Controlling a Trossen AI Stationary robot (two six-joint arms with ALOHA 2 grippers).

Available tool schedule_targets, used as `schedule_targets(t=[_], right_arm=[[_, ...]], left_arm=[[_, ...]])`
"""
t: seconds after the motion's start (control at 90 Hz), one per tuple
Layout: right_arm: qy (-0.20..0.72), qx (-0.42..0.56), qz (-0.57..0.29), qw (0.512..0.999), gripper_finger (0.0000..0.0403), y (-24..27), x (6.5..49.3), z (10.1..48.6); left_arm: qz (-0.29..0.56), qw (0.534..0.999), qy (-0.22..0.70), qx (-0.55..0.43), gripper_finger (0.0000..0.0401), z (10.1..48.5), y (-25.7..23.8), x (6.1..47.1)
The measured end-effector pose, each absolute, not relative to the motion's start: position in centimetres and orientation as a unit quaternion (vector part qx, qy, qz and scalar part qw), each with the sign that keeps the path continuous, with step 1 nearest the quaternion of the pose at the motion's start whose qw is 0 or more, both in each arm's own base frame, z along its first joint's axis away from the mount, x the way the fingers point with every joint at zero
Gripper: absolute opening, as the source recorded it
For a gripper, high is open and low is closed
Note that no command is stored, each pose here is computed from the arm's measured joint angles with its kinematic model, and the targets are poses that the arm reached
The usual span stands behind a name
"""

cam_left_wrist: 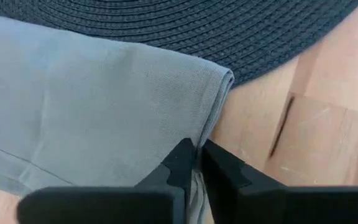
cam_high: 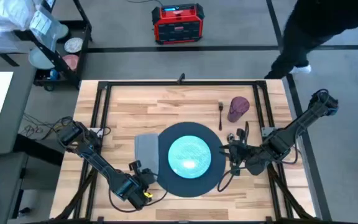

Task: Set table place
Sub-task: Move the gray table napkin on the left side of the blue plate, then put the black fork on the gray table napkin

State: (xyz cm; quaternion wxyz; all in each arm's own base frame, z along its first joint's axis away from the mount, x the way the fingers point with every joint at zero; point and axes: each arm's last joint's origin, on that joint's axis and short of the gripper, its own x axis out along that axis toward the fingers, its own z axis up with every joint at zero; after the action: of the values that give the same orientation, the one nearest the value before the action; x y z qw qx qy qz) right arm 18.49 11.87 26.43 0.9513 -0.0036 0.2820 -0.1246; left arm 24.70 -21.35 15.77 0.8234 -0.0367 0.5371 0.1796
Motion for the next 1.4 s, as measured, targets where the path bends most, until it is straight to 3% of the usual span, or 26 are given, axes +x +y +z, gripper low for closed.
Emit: schedule_targets(t=[0.322,0.522,0.967,1.289,1.4], right_arm=[[0.282,-0.003,-0.125,0.951,0.0076,11.9,18.5,26.4],[0.282,-0.003,-0.125,0.951,0.0076,11.9,18.5,26.4],[0.282,-0.003,-0.125,0.951,0.0076,11.9,18.5,26.4],[0.254,0.025,-0.136,0.957,0.0076,11.9,18.9,26.8],[0.237,0.027,-0.166,0.957,0.0076,11.6,19.0,26.9]], left_arm=[[0.182,0.822,0.538,-0.041,0.0141,15.8,-21.3,24.7],[0.189,0.818,0.542,-0.047,0.0176,15.7,-21.3,24.6],[0.195,0.840,0.507,-0.004,0.0180,18.6,-22.1,25.4],[0.299,0.897,0.304,0.113,0.0180,22.6,-21.9,26.3],[0.303,0.892,0.311,0.122,0.0180,23.2,-21.1,26.9]])
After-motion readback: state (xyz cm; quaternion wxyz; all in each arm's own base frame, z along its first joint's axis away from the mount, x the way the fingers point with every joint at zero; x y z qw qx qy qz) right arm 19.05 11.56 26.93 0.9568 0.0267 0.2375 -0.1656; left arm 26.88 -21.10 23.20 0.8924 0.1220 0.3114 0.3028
